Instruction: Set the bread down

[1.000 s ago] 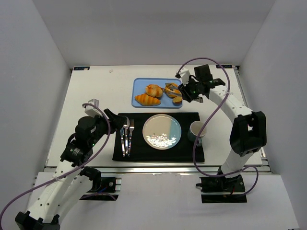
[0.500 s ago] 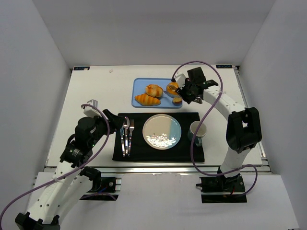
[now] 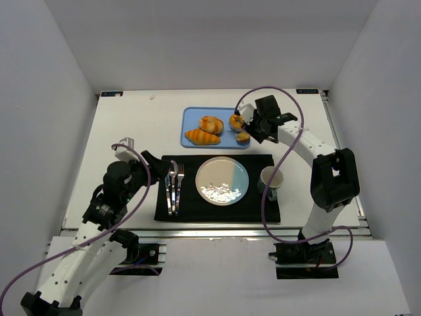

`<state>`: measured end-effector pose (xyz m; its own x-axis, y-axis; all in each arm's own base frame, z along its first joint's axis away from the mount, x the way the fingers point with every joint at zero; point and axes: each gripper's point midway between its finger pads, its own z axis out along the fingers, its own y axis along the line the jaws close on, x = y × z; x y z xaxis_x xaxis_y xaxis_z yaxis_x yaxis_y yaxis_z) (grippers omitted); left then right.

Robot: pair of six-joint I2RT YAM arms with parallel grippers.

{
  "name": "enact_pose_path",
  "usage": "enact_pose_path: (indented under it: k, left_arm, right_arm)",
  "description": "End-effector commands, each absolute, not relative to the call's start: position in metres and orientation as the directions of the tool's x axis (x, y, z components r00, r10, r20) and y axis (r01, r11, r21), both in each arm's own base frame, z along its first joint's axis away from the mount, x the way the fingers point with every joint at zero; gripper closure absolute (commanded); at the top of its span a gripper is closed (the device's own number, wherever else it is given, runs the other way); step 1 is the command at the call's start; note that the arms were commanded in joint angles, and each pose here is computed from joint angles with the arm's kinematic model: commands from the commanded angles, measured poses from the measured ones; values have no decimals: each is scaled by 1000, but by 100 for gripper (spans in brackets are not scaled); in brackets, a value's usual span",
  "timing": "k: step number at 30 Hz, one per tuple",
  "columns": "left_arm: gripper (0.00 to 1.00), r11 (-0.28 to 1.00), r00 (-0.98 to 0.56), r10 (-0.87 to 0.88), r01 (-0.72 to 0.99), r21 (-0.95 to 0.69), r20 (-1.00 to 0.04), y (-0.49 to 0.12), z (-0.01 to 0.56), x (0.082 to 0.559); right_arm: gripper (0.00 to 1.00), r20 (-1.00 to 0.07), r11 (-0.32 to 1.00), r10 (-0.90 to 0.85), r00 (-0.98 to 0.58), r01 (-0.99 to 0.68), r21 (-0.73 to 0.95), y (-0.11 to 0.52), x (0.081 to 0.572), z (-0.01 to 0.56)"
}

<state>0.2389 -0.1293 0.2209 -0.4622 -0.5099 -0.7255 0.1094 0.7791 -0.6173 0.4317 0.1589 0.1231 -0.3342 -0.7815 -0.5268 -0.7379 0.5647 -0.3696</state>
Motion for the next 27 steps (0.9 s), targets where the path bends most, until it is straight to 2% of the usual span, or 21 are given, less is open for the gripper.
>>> enact_pose_path:
  k: [1, 3, 4, 5, 8, 10, 16, 20, 24, 27]
  left_arm:
    - [29, 778, -449, -518, 107, -619, -728, -127, 224, 239]
    - [29, 778, -444, -520, 107, -619, -730, -126, 226, 238]
    - [29, 779, -444, -519, 105, -618, -730, -126, 226, 238]
    - [29, 779, -444, -521, 103, -619, -729, -126, 225, 238]
    - [29, 774, -438, -528, 104, -625, -727, -125, 227, 237]
    - [29, 772, -437, -530, 107, -627, -727, -126, 228, 237]
    - [29, 772, -429, -532, 108, -626, -730, -125, 233, 238]
    - [29, 770, -431, -531, 112, -628, -729, -126, 232, 238]
    - [29, 768, -431, -531, 117, -629, -729, -127, 234, 239]
    - [29, 773, -431, -526, 116, -623, -733, -127, 235, 239]
  right_arm:
    - [54, -532, 560, -790, -304, -713, -423, 161, 441, 136]
    - [66, -530, 553, -792, -302, -722, -416, 164, 440, 136]
    - [66, -533, 551, -792, -298, -725, -413, 165, 440, 135]
    - [77, -542, 551, -789, -290, -725, -414, 166, 439, 140]
    - [90, -568, 553, -779, -267, -720, -419, 167, 437, 152]
    - [95, -597, 565, -762, -251, -709, -423, 166, 433, 167]
    - [100, -712, 580, -682, -167, -716, -389, 165, 402, 212]
    - [100, -751, 516, -655, -84, -776, -362, 171, 362, 222]
    - [100, -775, 421, -631, -32, -853, -307, 179, 321, 223]
    - [100, -765, 278, -643, 25, -924, -264, 184, 279, 218]
